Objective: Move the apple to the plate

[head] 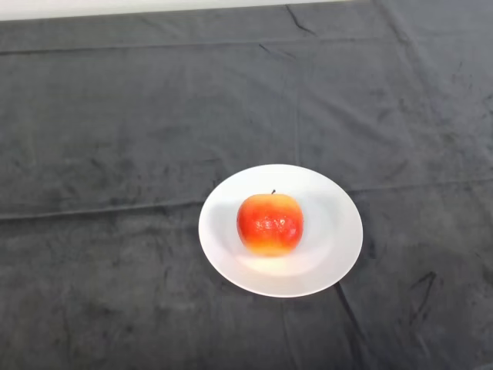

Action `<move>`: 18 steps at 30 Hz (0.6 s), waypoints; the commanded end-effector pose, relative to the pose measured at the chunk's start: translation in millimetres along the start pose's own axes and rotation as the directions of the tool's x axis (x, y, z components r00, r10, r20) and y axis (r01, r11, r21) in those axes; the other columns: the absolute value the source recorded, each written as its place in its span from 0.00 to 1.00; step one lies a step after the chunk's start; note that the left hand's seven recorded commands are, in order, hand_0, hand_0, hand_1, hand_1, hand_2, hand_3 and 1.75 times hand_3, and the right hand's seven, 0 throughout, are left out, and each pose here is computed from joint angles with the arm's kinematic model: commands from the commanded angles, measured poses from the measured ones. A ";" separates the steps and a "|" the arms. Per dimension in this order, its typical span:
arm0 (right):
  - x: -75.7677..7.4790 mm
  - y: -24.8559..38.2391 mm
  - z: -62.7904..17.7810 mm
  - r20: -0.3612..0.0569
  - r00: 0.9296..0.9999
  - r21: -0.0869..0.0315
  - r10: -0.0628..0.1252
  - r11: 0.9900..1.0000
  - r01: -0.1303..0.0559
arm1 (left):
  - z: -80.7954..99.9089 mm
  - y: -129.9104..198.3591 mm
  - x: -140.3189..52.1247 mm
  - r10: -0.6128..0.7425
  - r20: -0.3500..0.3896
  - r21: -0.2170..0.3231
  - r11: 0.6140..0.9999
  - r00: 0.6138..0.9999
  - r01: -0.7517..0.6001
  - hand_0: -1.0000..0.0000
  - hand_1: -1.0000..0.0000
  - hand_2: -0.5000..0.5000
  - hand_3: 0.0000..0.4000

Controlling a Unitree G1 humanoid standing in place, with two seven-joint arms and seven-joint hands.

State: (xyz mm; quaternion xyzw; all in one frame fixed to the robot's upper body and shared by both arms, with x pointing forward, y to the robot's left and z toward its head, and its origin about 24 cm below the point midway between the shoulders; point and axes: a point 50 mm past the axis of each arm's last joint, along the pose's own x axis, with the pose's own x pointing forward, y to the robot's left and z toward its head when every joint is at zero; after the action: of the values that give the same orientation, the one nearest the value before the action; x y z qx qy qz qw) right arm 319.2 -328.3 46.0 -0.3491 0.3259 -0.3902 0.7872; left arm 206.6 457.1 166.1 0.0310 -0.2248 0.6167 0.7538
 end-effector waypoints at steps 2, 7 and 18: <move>2.1 0.0 -9.2 -0.028 1.000 -0.024 -0.005 1.000 0.005 | 18.1 2.5 16.3 -0.003 0.072 0.026 1.000 0.997 0.001 1.00 1.00 0.50 0.00; 2.1 0.0 -9.2 -0.028 1.000 -0.024 -0.005 1.000 0.005 | 18.0 2.0 16.1 -0.003 0.071 0.025 1.000 0.997 0.002 1.00 1.00 0.50 0.00; 2.1 0.0 -9.2 -0.028 1.000 -0.024 -0.005 1.000 0.004 | 18.0 1.9 16.1 -0.003 0.071 0.024 1.000 0.997 0.001 1.00 1.00 0.50 0.00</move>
State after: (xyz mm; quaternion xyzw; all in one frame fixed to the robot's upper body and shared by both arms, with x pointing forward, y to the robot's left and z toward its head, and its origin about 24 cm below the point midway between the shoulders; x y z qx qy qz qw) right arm 319.2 -328.3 46.0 -0.3491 0.3258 -0.3902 0.7872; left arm 211.0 454.3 166.0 0.0380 -0.2219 0.6083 0.7611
